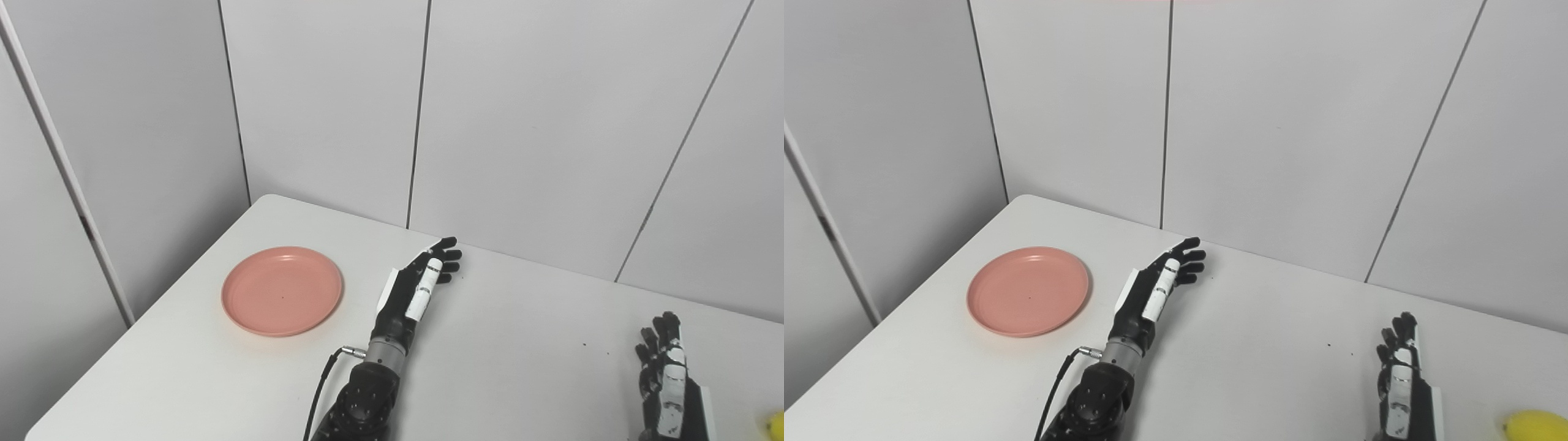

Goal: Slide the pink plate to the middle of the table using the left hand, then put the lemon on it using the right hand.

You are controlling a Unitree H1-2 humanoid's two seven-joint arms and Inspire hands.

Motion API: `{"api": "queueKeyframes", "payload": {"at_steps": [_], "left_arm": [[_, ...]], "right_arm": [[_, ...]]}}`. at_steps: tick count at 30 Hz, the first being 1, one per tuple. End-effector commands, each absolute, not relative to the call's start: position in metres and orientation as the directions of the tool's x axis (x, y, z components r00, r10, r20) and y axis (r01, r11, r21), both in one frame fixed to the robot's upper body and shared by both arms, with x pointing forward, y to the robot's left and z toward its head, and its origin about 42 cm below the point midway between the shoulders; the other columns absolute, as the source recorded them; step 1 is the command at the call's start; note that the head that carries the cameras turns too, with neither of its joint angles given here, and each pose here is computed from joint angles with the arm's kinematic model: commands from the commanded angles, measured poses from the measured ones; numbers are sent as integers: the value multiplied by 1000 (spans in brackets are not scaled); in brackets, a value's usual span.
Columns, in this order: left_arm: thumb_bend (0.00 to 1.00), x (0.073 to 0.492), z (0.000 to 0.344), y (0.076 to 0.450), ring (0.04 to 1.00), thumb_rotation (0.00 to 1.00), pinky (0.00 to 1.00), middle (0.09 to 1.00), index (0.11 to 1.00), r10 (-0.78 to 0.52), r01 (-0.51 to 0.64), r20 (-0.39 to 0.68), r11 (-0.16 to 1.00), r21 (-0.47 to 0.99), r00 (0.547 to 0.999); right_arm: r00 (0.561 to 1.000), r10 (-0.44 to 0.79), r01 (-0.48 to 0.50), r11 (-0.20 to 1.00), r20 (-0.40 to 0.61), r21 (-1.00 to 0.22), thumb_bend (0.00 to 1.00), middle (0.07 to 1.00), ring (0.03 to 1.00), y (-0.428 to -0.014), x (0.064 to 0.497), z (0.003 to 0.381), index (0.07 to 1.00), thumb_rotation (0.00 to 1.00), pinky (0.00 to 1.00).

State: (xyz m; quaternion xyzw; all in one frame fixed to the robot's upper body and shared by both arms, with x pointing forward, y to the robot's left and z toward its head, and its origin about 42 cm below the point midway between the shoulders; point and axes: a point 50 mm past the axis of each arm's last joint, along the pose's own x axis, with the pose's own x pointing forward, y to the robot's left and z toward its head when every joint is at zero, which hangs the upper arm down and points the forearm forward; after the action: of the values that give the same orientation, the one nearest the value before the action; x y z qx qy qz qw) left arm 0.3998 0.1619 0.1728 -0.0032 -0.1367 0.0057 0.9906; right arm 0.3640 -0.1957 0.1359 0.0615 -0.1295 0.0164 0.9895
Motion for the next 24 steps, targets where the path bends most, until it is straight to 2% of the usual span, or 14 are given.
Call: {"api": "queueKeyframes", "payload": {"at_steps": [1,6,12,19,21,24], "left_arm": [[483,410,204,165,734,1000,761,753,743,33,-30,365,999,-13,930],[496,412,218,191,721,1000,770,732,725,86,-97,405,995,8,910],[502,413,229,219,703,1000,724,720,712,154,-181,450,983,18,880],[480,414,233,255,710,1000,749,718,708,225,-284,483,958,50,846],[488,414,234,265,708,1000,711,713,704,247,-313,484,948,59,839],[508,413,236,279,732,1000,779,734,720,261,-323,484,945,48,835]], "right_arm": [[975,17,-44,992,221,119,670,991,981,-199,358,126,990,1000,1000],[976,20,-44,993,217,106,665,988,980,-200,360,125,987,1000,1000],[976,24,-46,994,216,100,655,987,981,-201,361,124,989,1000,1000],[976,18,-42,993,215,109,666,981,974,-201,361,123,979,1000,991],[976,19,-44,993,215,111,663,981,974,-201,361,123,979,1000,991],[976,20,-46,992,215,116,664,983,976,-201,361,122,981,1000,995]]}}
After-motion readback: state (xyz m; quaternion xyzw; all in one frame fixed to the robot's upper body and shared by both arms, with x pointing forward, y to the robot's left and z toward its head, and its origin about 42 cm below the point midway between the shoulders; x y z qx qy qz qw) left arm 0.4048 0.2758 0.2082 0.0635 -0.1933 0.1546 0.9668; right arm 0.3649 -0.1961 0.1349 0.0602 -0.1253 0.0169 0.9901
